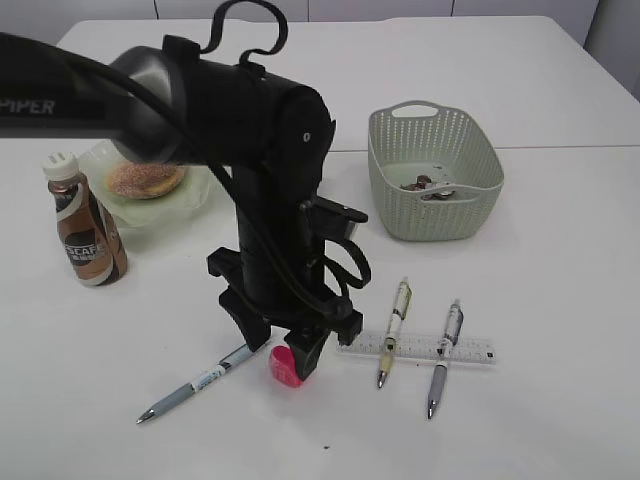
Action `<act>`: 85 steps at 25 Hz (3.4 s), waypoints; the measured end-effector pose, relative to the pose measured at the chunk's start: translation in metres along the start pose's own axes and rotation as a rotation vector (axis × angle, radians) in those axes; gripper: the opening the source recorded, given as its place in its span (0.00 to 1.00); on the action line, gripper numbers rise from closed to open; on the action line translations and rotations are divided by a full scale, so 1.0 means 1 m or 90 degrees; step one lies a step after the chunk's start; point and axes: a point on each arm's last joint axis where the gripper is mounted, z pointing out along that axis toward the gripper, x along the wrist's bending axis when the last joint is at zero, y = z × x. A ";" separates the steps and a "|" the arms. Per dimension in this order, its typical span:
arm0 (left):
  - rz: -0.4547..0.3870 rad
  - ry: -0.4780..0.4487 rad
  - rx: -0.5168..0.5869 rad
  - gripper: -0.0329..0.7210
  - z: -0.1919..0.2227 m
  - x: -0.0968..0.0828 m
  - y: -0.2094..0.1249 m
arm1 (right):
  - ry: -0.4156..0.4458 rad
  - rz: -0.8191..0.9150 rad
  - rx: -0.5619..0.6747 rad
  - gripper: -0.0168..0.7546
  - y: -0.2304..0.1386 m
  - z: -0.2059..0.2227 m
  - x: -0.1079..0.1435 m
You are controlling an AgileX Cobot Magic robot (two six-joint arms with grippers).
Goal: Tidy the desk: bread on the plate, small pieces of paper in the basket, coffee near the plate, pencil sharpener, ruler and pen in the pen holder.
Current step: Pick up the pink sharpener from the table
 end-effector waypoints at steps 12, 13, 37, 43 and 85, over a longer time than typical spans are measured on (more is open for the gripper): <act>0.005 0.010 -0.016 0.65 0.020 0.001 0.009 | 0.000 0.000 0.000 0.64 0.000 0.000 0.000; 0.005 0.010 -0.020 0.65 0.020 0.001 0.009 | 0.000 0.000 0.000 0.64 0.000 0.000 0.000; 0.008 0.023 0.002 0.65 0.047 0.003 0.013 | 0.000 0.000 0.001 0.64 0.000 0.000 0.000; 0.009 0.021 -0.007 0.65 0.048 0.002 0.015 | 0.000 0.000 0.001 0.64 0.000 0.000 0.000; 0.015 0.041 0.019 0.51 0.024 0.001 0.023 | 0.000 0.000 0.003 0.64 0.000 0.000 0.000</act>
